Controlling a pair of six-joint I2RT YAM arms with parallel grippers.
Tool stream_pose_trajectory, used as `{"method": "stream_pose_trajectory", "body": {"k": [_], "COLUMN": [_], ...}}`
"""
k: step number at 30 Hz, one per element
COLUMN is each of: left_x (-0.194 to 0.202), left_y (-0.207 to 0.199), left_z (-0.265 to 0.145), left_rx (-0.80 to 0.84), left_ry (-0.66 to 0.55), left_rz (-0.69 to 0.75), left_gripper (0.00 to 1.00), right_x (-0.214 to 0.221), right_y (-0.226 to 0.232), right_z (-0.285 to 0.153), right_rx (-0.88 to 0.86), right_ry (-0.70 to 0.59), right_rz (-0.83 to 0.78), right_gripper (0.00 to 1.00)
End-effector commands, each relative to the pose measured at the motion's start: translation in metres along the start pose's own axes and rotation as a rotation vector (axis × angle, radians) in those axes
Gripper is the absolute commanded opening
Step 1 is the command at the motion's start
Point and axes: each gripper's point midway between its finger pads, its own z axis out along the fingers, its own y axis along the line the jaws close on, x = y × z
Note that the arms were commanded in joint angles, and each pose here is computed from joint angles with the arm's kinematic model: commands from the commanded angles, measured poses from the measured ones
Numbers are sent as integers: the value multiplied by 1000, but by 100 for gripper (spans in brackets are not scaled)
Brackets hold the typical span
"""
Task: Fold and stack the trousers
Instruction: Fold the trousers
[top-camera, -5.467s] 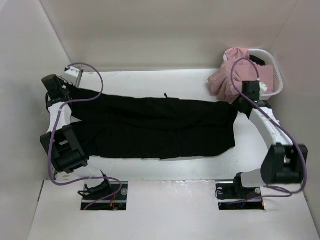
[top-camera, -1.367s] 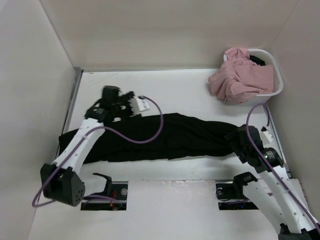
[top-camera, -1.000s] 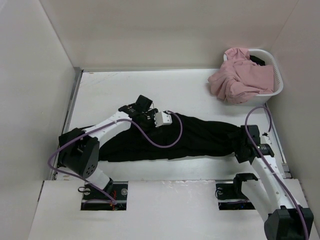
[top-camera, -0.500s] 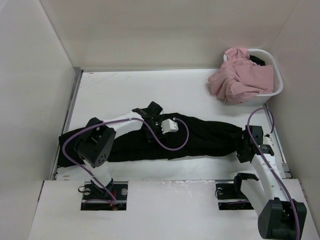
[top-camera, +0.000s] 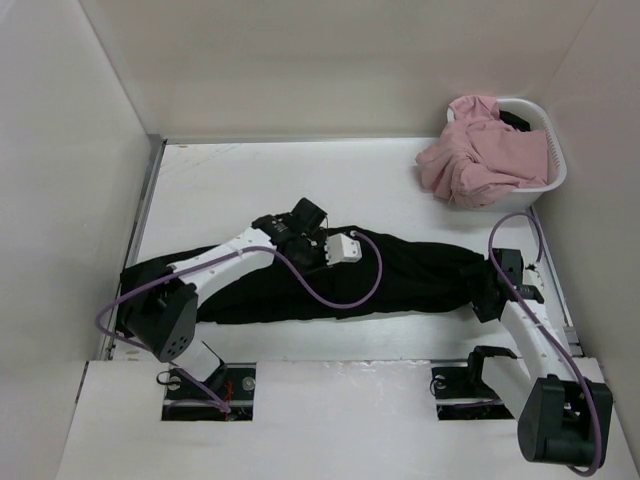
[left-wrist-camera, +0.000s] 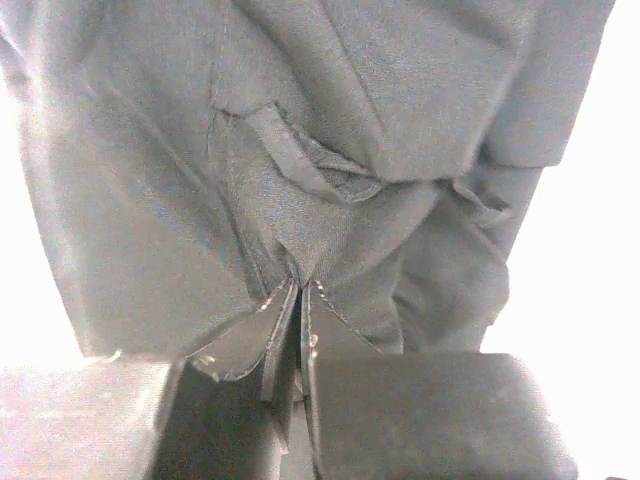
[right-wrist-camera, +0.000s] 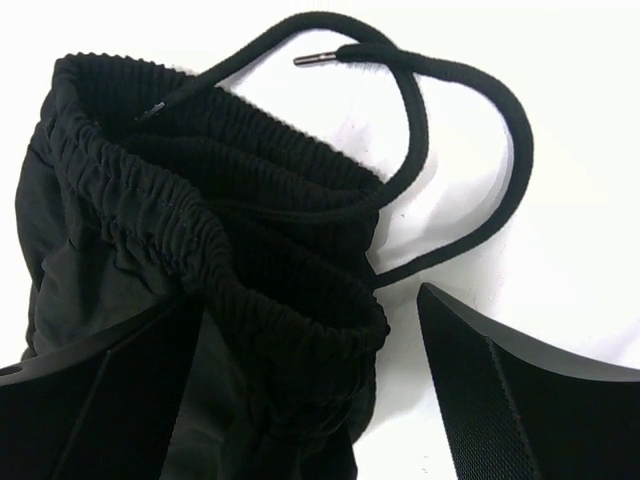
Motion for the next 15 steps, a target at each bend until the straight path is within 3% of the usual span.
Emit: {"method": "stream_pose_trajectory", "body": {"k": [1,8,12,15], "left_x": [-13,32,56,48], "left_y": [-21,-85,-72,-45], "left_z": [-20,1,12,0], "left_rx": [39,211,193,133], "left_ry": [-12,142,198,149], "left_rz": [27,42,-2,-75], "left_gripper": [2,8,31,49], "right_x": [-16,-21,-24,-26], "right_y": [6,1,7,15], "right_z": [2,4,9,12], "right_rx": [-23,-16,-28,-62], "right_ry": [-67,-74,-84,-95], "right_rz": [-18,1,-17,-44], "right_gripper": [91,96,93,76]}}
